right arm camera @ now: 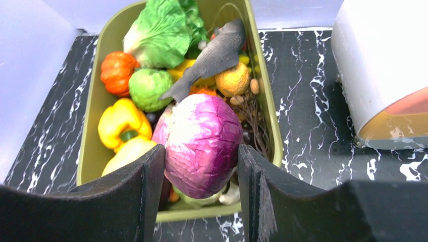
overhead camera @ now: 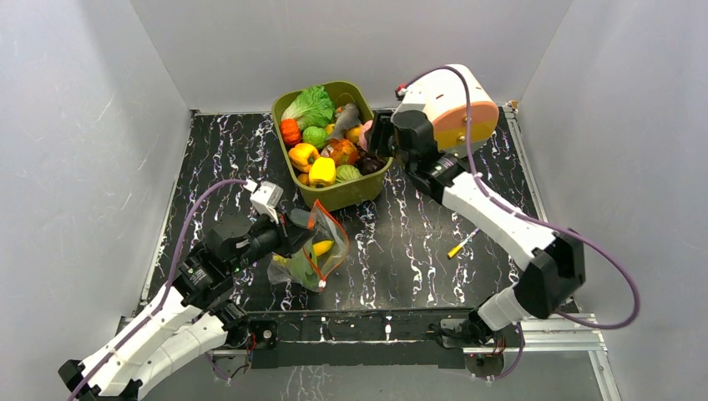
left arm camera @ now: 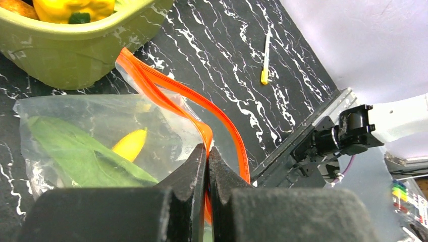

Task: Place the food in the zip-top bag and seal the zipper
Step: Pick up the fake vegetable from the bin, then place the fake fruit in the zipper food storage bag.

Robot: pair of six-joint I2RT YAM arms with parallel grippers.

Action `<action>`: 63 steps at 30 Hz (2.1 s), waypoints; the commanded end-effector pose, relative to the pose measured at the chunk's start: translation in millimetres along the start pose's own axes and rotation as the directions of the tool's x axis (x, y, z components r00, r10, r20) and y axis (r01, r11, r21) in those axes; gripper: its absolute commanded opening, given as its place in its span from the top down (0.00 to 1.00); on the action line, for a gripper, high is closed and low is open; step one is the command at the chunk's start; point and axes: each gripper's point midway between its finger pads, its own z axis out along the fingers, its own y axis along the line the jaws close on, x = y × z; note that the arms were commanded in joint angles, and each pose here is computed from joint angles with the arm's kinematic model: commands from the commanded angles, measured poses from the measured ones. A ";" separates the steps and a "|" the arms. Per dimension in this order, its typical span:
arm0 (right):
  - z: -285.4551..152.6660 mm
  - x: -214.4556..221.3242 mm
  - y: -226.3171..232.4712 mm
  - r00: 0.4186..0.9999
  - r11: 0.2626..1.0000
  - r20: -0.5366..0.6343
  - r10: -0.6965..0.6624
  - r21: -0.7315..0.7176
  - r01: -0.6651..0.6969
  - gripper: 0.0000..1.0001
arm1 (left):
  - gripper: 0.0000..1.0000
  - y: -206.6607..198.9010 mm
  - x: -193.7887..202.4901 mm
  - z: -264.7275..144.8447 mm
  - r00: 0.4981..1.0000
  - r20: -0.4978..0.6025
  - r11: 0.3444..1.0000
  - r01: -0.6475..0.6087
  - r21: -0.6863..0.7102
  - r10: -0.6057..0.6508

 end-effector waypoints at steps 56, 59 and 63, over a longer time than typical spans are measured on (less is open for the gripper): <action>-165.8 154.7 109.1 0.934 0.705 -0.078 -0.348 -0.679 0.206 0.35 | 1.00 -35.3 -1.1 5.5 0.993 -0.016 0.977 0.122 0.175 -0.121; -166.8 148.2 108.0 0.939 0.724 -0.090 -0.331 -0.663 0.192 0.27 | 1.00 -32.5 1.0 6.2 0.993 -0.018 0.980 0.117 0.164 -0.115; -170.2 133.5 113.6 0.953 0.740 -0.102 -0.284 -0.655 0.150 0.26 | 1.00 -25.5 6.3 7.7 0.995 -0.032 0.986 0.098 0.132 -0.095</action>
